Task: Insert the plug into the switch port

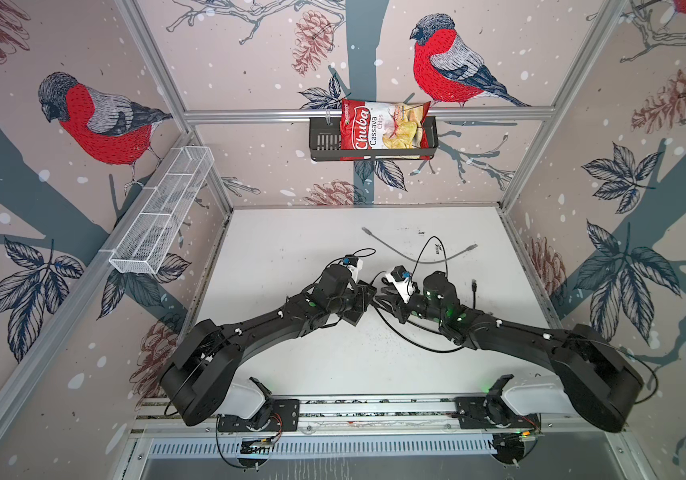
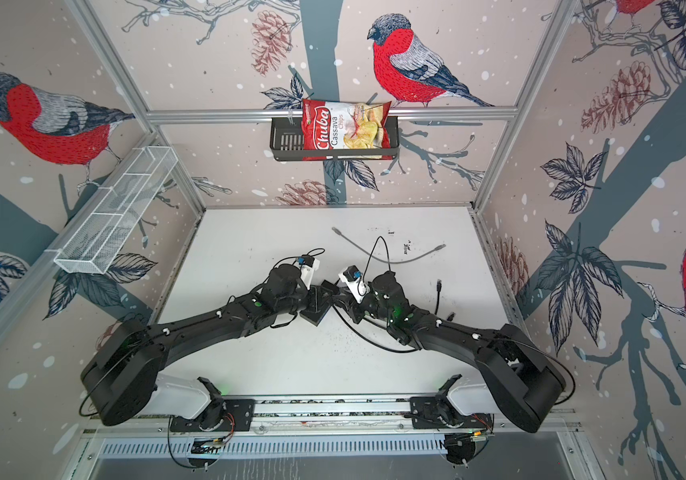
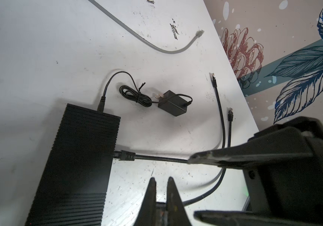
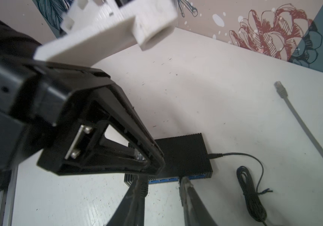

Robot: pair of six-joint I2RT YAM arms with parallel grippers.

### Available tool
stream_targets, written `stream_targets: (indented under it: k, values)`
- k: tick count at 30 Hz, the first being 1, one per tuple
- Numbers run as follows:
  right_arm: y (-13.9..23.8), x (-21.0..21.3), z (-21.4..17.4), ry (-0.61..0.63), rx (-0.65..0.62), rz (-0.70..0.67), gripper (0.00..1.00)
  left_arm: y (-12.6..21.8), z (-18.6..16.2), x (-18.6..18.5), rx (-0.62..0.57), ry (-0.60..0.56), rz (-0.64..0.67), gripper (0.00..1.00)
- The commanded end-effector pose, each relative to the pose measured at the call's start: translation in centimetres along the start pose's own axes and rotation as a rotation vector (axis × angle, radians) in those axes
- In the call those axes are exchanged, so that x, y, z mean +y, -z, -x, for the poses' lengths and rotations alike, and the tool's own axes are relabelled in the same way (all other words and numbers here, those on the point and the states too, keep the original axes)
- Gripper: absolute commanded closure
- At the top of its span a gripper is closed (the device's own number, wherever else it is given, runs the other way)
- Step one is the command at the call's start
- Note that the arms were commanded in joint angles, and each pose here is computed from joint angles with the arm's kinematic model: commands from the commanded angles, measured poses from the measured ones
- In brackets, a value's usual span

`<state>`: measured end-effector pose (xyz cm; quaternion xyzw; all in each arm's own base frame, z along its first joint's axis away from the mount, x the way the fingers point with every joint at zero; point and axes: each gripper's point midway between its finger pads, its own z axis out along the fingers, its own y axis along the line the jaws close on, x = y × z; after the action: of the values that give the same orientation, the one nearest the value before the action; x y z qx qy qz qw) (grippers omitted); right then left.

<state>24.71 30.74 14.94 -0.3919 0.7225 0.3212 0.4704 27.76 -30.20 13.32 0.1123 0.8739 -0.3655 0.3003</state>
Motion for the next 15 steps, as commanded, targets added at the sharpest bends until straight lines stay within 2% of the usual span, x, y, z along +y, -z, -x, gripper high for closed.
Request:
stream_targets:
  k: [1,7,15]
  values:
    - [0.0,0.2,-0.4,-0.005,0.016,0.011,0.64,0.0,1.0,-0.7,-0.030,-0.018,-0.022,1.00]
    - [-0.9,0.8,-1.8,-0.043,0.037,0.045,0.64,0.1,1.3,-1.0,-0.033,-0.023,-0.026,1.00]
    - [-1.5,1.4,-1.3,-0.052,0.015,0.077,0.64,-0.2,1.2,-1.2,-0.025,-0.025,-0.036,1.00]
